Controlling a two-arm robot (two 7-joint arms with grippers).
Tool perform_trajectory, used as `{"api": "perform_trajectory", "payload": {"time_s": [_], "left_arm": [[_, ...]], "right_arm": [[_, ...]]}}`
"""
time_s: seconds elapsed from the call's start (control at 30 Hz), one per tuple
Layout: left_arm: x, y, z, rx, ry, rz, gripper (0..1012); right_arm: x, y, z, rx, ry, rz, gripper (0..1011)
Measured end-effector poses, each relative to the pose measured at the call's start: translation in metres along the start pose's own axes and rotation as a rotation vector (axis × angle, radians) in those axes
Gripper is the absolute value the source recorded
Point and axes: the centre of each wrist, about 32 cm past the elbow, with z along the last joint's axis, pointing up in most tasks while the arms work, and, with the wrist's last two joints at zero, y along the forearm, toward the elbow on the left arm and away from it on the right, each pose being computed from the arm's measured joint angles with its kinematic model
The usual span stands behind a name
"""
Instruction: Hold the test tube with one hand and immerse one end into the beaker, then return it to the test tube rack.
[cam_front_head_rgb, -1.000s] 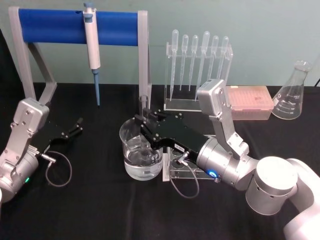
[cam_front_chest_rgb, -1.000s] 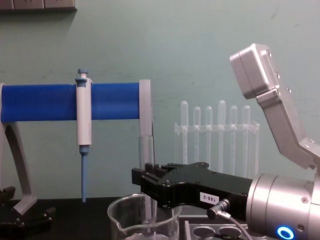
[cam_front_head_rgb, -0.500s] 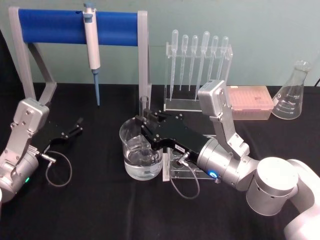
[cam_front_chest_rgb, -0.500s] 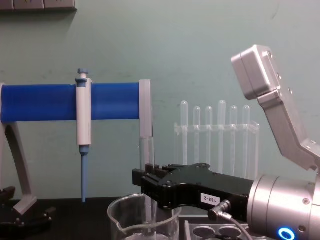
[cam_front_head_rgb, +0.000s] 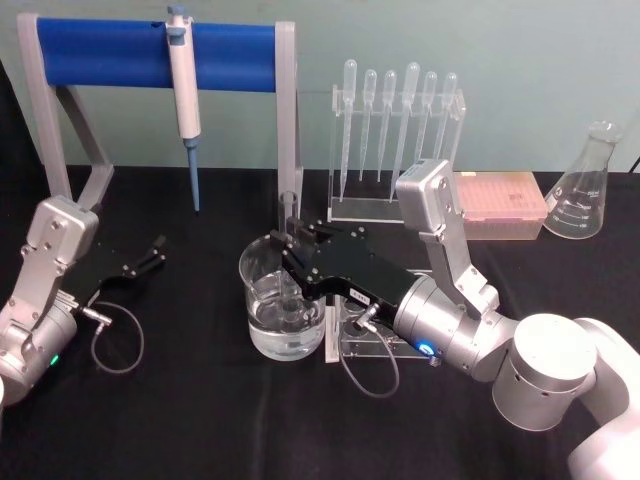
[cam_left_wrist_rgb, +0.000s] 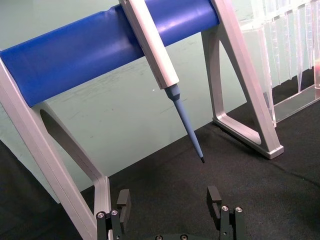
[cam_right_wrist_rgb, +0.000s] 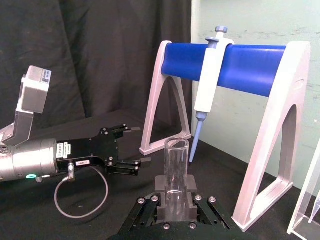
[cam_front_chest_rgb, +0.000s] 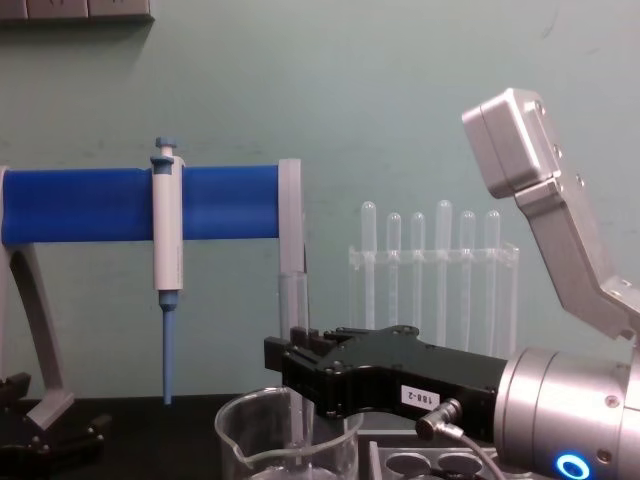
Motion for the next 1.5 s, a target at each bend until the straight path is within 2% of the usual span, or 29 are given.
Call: {"api": "perform_trajectory", "payload": {"time_s": [1.5], "left_arm": [[0.0,0.0,0.0,0.0,0.0,0.0,1000]], "right_arm": [[0.0001,0.0,0.0,0.0,0.0,-0.002,224]]}}
